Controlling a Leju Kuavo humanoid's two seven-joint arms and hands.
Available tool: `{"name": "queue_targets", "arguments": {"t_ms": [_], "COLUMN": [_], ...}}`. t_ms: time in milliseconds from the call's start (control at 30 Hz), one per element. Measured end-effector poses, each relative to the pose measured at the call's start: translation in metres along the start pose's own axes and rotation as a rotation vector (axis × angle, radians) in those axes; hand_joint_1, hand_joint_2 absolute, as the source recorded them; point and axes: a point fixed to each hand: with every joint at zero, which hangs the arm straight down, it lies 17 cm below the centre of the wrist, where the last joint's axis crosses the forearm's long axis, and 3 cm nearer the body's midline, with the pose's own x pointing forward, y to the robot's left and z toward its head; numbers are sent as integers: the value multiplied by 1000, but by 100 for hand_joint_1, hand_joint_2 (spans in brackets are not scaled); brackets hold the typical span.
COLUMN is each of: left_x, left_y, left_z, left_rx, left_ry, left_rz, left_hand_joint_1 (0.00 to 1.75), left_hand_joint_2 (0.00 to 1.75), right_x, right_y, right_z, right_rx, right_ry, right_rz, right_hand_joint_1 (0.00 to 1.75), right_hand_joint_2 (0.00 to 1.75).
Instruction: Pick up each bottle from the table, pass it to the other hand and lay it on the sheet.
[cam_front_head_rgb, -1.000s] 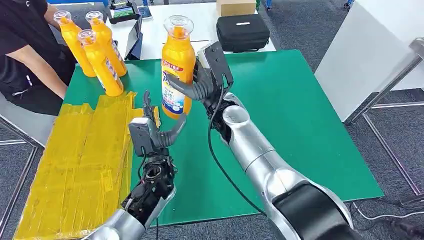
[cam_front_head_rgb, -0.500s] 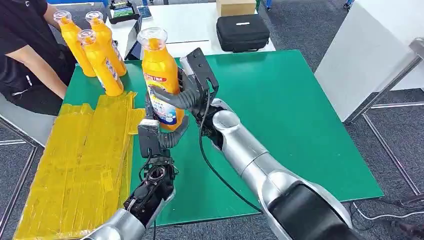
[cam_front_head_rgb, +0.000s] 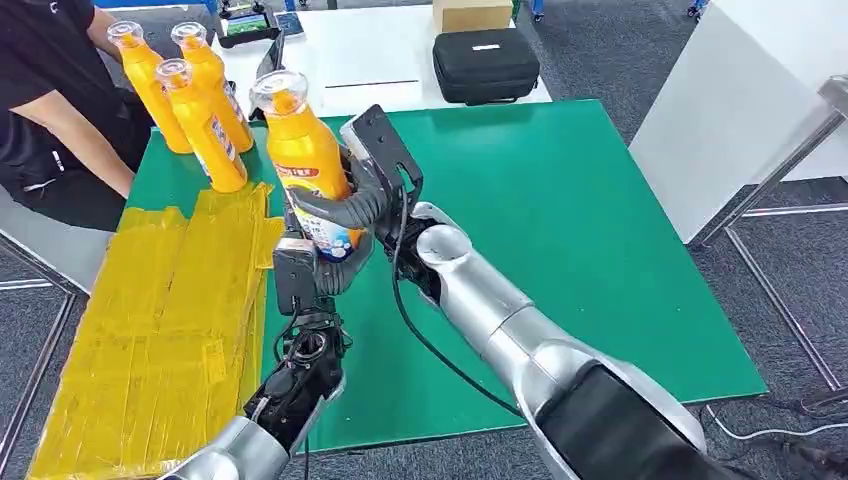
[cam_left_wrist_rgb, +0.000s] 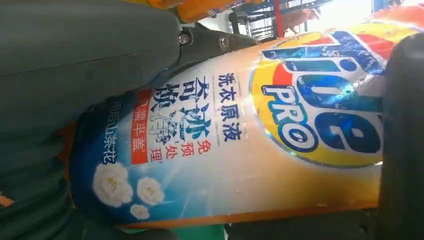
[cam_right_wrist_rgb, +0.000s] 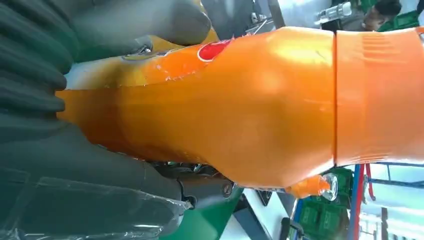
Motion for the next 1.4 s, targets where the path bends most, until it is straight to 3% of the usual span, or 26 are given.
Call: {"name": "queue_targets", "arguments": {"t_ms": [200,233,267,300,633,1400], "left_x": [-1,-2,-3,-5,-9,-21], "left_y": [1,0,-1,-2,-5,-6], "left_z": [4,4,3,4,4,8], "left_rx": [-31,-43,-58,-74,-120,-108], "left_ry": [-16,-9,0,10,55,113], "left_rz": [-12,12,46,82,249,335], "left_hand_joint_1": [0,49,166,175,175,175], "left_hand_joint_2": [175,175,175,175,175,175], "right_x": [-7,-9,-9,-10,-13,-22], "right_y": [7,7,8,8,6,9], "right_z": [2,2,2,2,2,5], "right_rx": [16,16,18,20,26,33], "right_ry": [25,28,31,32,35,48], "right_rz": [-9,-7,-6,-3,20,42], "right_hand_joint_1": [175,175,175,175,175,175], "right_hand_joint_2": [175,175,175,175,175,175]}}
